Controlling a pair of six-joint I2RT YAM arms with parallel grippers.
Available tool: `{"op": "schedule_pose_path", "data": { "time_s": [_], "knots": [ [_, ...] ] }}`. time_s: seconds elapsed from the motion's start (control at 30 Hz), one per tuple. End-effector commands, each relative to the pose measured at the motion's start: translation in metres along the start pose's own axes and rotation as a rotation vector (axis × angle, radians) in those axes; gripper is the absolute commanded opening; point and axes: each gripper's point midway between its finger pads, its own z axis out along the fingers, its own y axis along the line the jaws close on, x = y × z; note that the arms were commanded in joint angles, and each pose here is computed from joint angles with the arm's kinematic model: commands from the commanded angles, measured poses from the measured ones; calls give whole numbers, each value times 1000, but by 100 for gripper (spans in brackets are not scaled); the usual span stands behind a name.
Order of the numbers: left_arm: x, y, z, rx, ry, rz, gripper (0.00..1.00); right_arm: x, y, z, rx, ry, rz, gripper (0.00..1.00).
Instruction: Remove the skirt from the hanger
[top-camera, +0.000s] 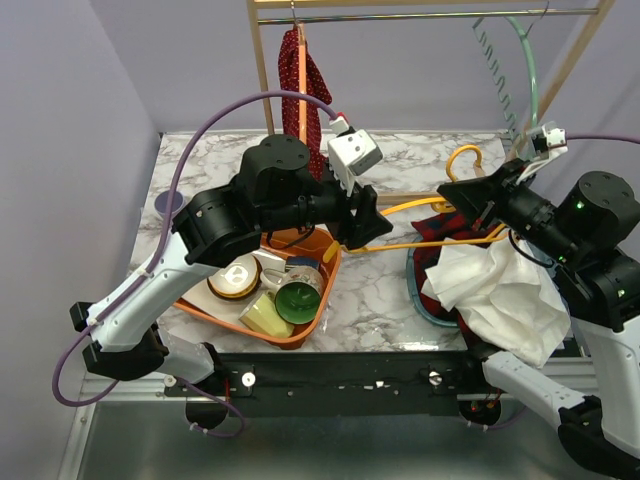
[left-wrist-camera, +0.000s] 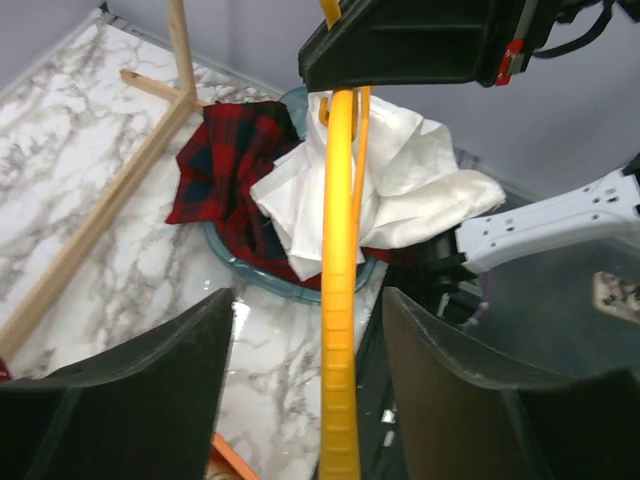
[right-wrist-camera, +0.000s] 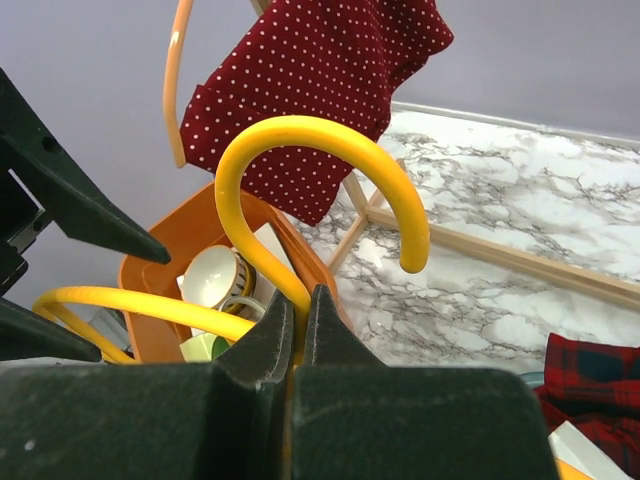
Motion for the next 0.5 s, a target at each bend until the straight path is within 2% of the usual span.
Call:
{"op": "schedule_pose_path", "data": {
  "time_s": [0.0, 0.03, 0.07, 0.1, 0.17, 0.23, 0.27, 0.3, 0.33, 0.37, 0.4, 0.47],
  "knots": [
    [4, -2, 4, 20, 12, 43, 57, -13, 2, -2, -4, -52, -21, 1],
    [6, -4, 5, 35, 14, 35, 51, -12, 3, -1, -12, -48, -20, 0],
    [6, -6, 8, 45, 14, 32, 35, -11, 3, -1, -13, -46, -18, 1],
    [5, -7, 10, 52, 9, 30, 26, -12, 4, -1, -20, -48, -19, 1],
    [5, -6, 12, 48, 4, 15, 0, -12, 5, -1, -24, -49, -17, 2],
    [6, -4, 14, 39, 0, 4, 0, -17, 7, -4, -23, -64, -13, 24],
    [5, -1, 12, 13, -9, -10, 0, -19, 8, -6, -18, -69, -8, 38],
    [7, 3, 13, -8, -5, -18, 0, -25, 10, -11, -15, -79, -6, 60],
    [9, 7, 12, -32, -3, -22, 0, -29, 11, -14, -4, -88, 5, 67],
    [9, 10, 8, -52, -9, -22, 0, -33, 12, -18, 0, -94, 9, 80],
    [16, 19, 9, -96, 3, -22, 0, -36, 13, -22, 5, -99, 15, 99],
    [18, 28, 5, -140, -3, -18, 0, -47, 19, -32, 0, -134, 13, 100]
  ]
}}
